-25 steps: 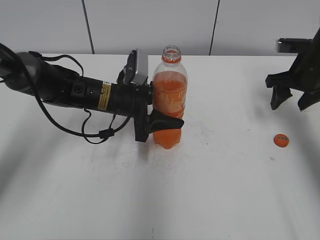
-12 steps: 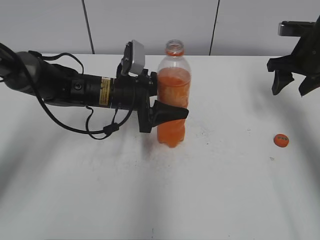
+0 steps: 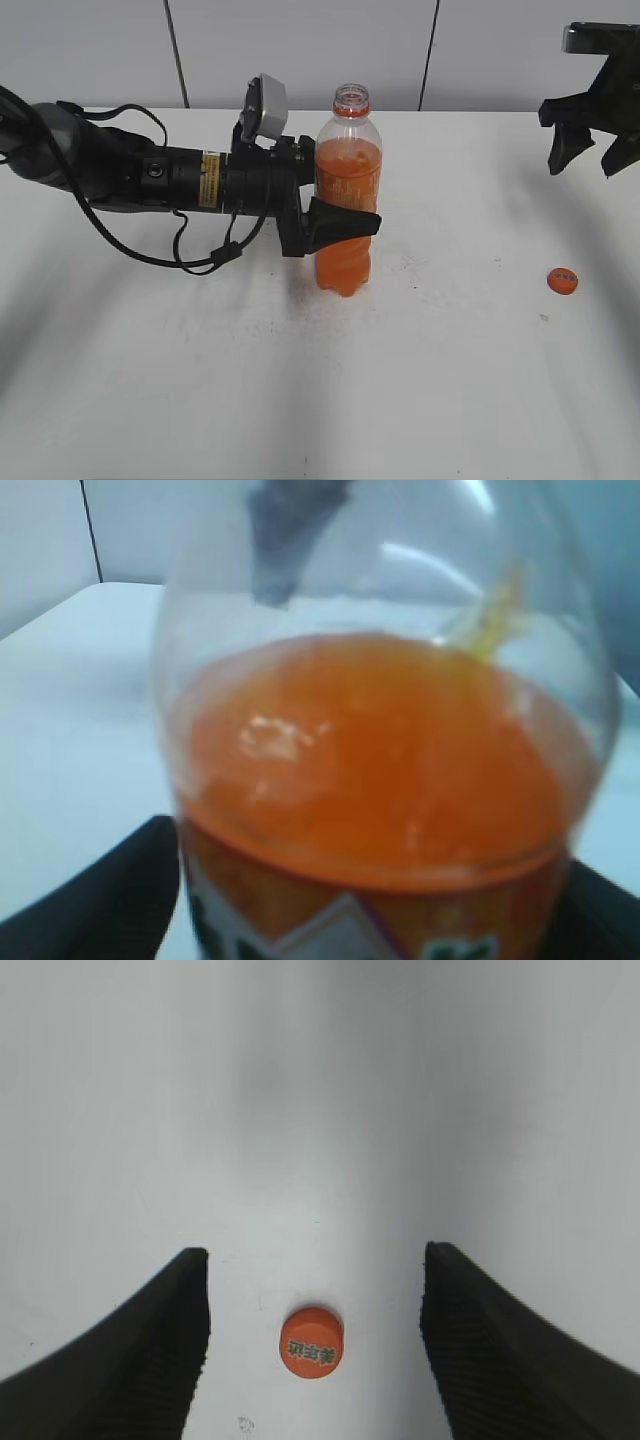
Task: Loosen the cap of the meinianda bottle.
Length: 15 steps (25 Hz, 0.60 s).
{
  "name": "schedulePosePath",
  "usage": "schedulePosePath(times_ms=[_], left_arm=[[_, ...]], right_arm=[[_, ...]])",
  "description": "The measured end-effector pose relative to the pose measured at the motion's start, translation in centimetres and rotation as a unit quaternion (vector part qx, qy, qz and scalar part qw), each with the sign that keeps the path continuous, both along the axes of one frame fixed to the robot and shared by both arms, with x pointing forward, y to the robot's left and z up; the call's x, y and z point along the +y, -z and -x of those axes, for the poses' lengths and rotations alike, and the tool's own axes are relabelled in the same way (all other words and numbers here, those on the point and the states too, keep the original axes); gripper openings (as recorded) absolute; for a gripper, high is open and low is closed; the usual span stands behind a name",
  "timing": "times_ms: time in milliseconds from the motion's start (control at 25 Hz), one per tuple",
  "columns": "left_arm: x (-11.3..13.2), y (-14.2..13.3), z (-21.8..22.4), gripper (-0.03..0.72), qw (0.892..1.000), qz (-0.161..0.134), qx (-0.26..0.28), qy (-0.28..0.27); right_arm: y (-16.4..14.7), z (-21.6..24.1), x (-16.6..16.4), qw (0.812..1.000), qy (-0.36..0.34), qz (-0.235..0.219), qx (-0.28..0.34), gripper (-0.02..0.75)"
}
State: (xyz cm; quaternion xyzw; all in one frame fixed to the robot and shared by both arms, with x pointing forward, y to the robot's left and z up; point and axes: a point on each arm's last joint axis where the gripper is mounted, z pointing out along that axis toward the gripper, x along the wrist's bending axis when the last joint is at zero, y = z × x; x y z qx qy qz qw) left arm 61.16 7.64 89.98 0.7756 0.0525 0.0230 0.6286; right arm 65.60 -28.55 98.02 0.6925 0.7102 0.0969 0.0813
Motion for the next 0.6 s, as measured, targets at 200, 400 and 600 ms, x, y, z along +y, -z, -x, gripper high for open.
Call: schedulePosePath(times_ms=[200,400,600], left_arm=[[0.0,-0.2,-0.1,0.598,1.000,-0.001,0.004,-0.007],[0.1,-2.9,0.0,0.601,1.000,0.009,-0.021,-0.010],[0.2,-5.4,0.2,0.600,0.999,0.021,-0.030,-0.012]], right_arm=[[-1.3,0.3,0.0,1.000,0.000,0.000,-0.015,0.493],[-2.3,0.5,0.0,1.000,0.000,-0.001,-0.028,0.493],[-4.0,0.0,0.0,0.999,0.000,-0.001,-0.040,0.493]])
